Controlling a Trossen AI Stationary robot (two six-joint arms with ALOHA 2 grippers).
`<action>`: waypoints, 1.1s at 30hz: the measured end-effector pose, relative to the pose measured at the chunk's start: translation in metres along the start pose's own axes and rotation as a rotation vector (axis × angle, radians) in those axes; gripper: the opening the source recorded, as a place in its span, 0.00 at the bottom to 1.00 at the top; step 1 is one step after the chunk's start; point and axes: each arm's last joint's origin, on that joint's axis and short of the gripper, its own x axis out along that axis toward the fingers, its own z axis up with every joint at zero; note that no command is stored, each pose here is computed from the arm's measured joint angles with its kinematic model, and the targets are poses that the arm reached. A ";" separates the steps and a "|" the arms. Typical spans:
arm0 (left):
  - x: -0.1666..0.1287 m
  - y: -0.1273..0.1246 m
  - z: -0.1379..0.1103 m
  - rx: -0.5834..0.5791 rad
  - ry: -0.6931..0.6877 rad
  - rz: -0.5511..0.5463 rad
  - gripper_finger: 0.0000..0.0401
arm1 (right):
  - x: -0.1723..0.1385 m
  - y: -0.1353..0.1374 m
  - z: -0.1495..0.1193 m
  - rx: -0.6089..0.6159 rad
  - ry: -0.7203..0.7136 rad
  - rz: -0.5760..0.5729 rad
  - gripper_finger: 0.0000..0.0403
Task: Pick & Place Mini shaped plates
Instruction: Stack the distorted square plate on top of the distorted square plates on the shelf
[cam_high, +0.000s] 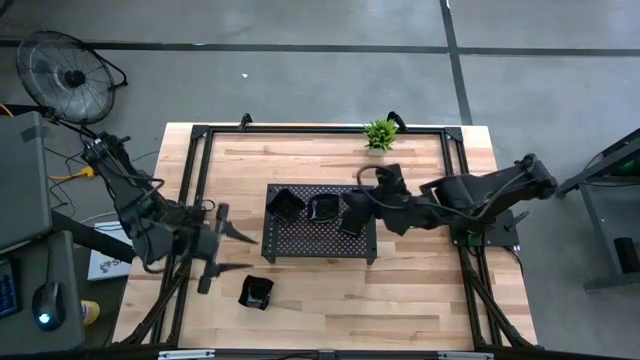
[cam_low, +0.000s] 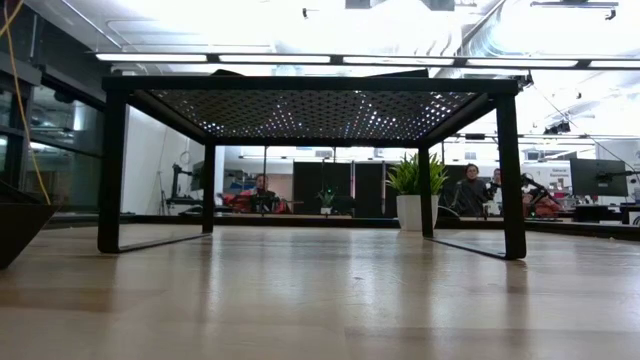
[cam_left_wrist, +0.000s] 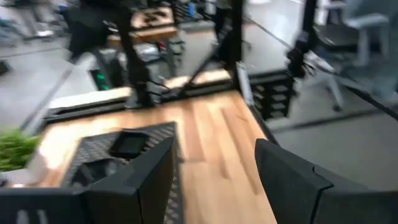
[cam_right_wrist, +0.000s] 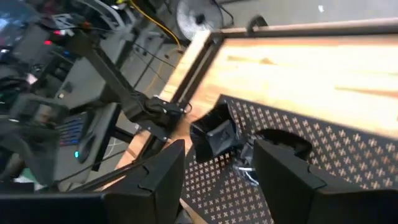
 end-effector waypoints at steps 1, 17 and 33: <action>0.003 -0.003 -0.002 0.010 0.015 -0.024 0.54 | -0.004 0.001 0.000 -0.017 -0.011 0.009 0.46; 0.055 -0.050 -0.052 0.066 0.390 -0.291 0.54 | -0.070 -0.008 0.022 -0.256 -0.135 0.101 0.46; 0.085 -0.078 -0.102 -0.019 0.749 -0.384 0.54 | -0.097 -0.020 0.012 -0.381 -0.070 0.111 0.46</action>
